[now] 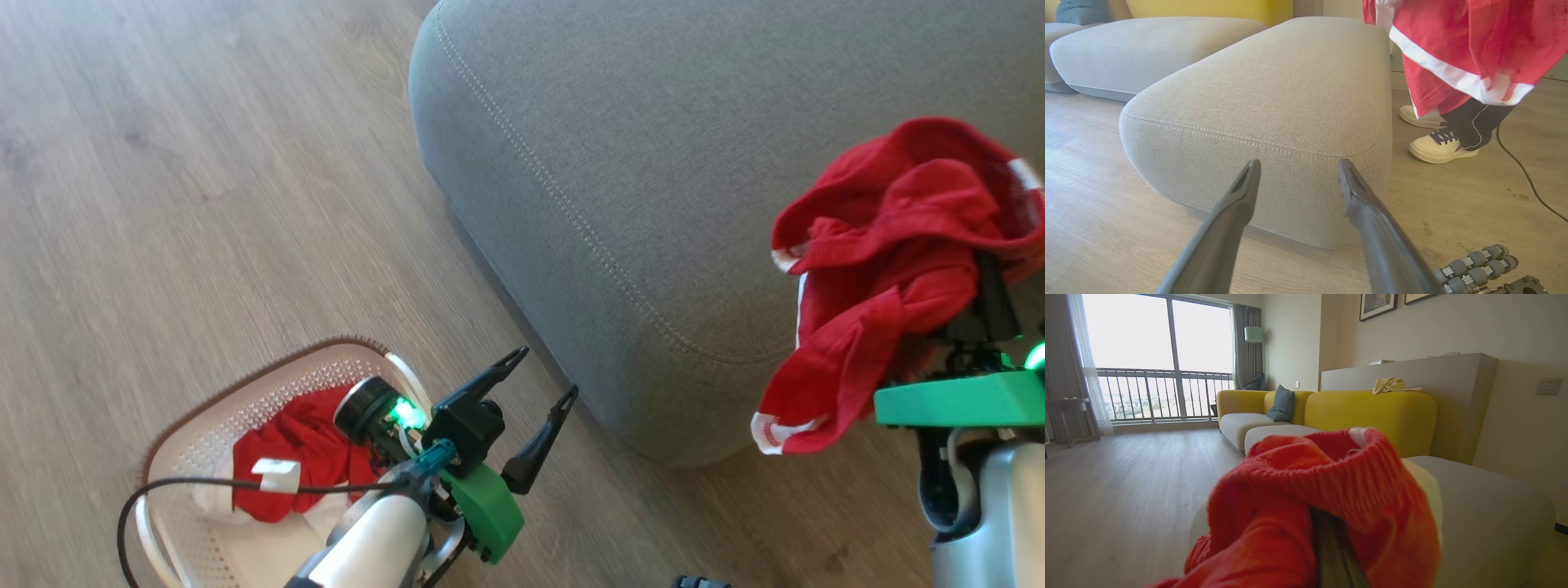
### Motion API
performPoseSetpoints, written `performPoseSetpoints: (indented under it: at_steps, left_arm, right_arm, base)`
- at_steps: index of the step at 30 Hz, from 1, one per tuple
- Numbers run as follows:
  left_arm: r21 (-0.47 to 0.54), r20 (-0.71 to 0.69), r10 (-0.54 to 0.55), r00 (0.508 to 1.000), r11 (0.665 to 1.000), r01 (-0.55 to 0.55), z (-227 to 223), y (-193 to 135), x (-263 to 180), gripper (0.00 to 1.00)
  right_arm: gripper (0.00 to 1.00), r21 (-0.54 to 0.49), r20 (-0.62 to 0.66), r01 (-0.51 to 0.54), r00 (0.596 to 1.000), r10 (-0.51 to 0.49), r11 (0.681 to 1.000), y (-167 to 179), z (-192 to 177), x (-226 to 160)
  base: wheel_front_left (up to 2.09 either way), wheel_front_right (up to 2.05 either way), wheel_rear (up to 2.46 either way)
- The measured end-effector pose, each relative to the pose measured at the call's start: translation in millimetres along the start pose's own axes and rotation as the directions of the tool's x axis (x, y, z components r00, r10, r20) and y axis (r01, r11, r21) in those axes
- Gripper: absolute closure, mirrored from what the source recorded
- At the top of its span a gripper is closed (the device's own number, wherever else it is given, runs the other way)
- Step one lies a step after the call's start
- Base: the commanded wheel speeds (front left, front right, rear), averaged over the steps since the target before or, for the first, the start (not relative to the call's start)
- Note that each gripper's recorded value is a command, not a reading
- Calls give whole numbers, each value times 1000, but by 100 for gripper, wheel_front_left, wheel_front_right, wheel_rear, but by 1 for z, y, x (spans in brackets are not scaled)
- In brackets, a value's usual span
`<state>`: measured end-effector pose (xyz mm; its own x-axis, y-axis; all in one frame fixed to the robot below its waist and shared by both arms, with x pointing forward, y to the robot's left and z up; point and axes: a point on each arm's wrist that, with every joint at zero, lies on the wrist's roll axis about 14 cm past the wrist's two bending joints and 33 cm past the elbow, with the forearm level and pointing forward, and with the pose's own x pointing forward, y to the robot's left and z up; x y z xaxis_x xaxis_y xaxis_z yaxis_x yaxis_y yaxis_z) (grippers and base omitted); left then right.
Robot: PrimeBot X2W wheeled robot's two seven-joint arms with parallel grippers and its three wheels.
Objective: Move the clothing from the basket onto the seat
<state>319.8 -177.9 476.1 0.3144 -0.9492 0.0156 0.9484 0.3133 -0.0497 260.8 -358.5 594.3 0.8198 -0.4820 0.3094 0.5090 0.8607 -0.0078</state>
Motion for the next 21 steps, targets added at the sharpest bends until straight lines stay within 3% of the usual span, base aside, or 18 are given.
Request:
performPoseSetpoints:
  at_steps: [4, 7, 13, 21]
  left_arm:
    - [-15, -5, 7, 1000, 1000, -8, -5, 5, 0, 0]
    - [-22, -16, 9, 1000, 1000, -9, -13, 10, -1, 0]
    - [-13, -44, 9, 999, 1000, -10, -35, 36, 1, 0]
    - [-49, -105, 46, 993, 997, -52, -78, 71, -7, 0]
  right_arm:
    - [100, -42, -37, -39, 999, 38, 998, 4, -10, 6]
    - [100, -62, -56, -5, 998, 2, 998, -11, -18, 20]
    - [100, -146, -27, -42, 999, 39, 988, -9, -14, 80]
    - [100, -299, -61, -154, 988, 142, 942, 13, -28, 148]
  base:
    - [0, 0, 0]
    - [0, 0, 0]
    - [0, 0, 0]
    - [0, 0, 0]
